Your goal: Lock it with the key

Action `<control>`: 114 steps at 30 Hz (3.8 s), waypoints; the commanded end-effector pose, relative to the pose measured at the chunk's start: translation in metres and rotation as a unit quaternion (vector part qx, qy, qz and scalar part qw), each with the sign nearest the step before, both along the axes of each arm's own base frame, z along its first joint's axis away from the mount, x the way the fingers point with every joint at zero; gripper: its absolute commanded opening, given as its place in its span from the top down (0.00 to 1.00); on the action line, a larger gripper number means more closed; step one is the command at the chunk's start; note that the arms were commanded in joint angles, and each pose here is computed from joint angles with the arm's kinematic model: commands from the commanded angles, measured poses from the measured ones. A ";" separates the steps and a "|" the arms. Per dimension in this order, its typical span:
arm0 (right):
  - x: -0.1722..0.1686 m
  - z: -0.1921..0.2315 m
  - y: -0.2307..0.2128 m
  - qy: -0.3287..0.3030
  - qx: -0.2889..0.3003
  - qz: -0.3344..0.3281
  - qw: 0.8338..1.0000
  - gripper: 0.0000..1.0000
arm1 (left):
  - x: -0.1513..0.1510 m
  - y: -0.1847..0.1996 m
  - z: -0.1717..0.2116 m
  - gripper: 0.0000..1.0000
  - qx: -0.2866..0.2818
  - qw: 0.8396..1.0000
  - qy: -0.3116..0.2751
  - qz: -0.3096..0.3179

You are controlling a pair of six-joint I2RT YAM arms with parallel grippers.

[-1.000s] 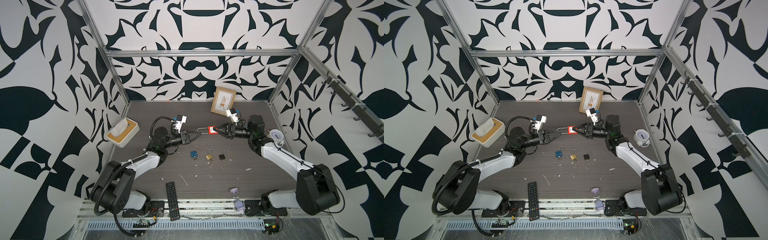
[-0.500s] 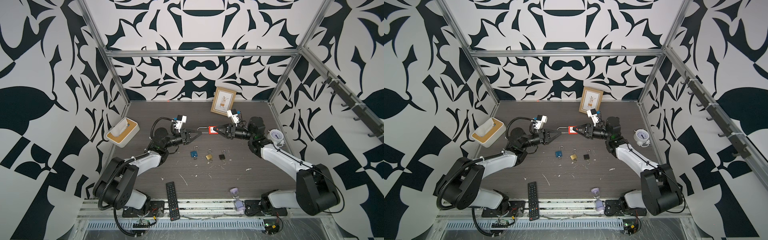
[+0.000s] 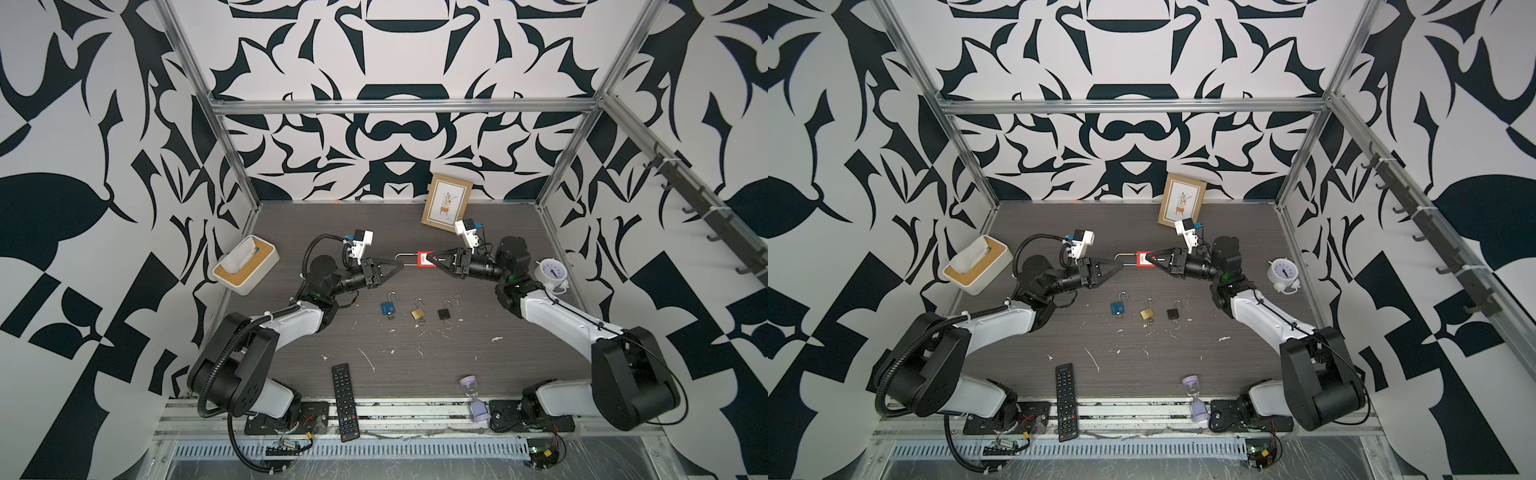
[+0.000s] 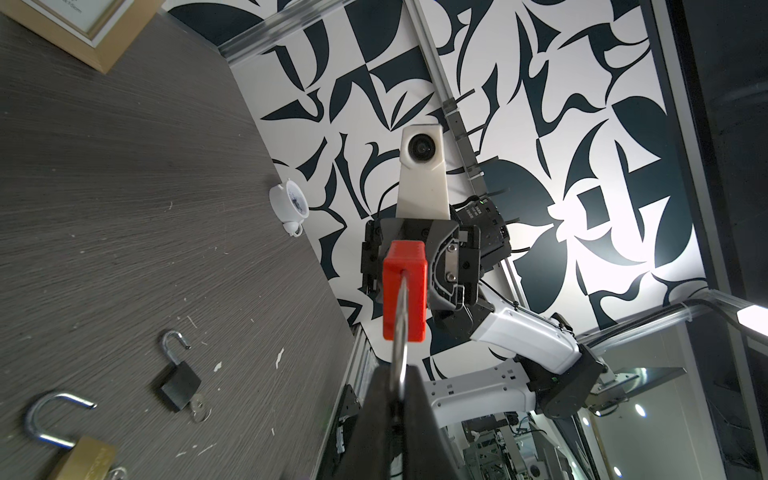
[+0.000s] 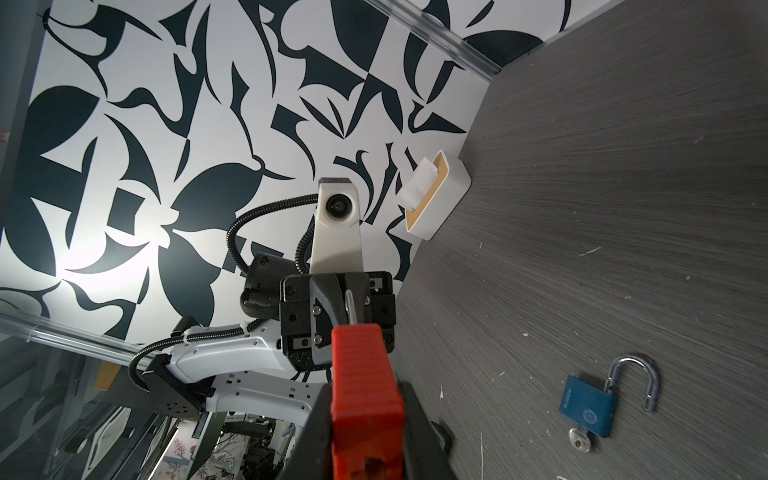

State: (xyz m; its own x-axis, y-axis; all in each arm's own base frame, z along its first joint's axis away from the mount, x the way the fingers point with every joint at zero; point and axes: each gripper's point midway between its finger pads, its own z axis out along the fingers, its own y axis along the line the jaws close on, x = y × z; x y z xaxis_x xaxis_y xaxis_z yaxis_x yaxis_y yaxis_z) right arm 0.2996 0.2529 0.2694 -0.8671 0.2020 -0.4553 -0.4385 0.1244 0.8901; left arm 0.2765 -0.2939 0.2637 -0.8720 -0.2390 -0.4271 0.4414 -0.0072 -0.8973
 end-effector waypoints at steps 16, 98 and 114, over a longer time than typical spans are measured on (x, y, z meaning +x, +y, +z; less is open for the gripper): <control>-0.013 -0.023 0.041 0.024 -0.046 0.039 0.998 1.00 | -0.020 -0.028 0.034 1.00 -0.021 0.994 -0.094 -0.056; 0.006 -0.004 0.024 0.035 0.005 -0.022 0.999 1.00 | 0.010 -0.023 -0.015 0.42 0.026 0.999 -0.027 -0.017; 0.004 -0.009 0.036 0.037 0.007 -0.011 0.999 1.00 | 0.004 -0.025 -0.012 0.64 0.021 0.999 -0.026 -0.030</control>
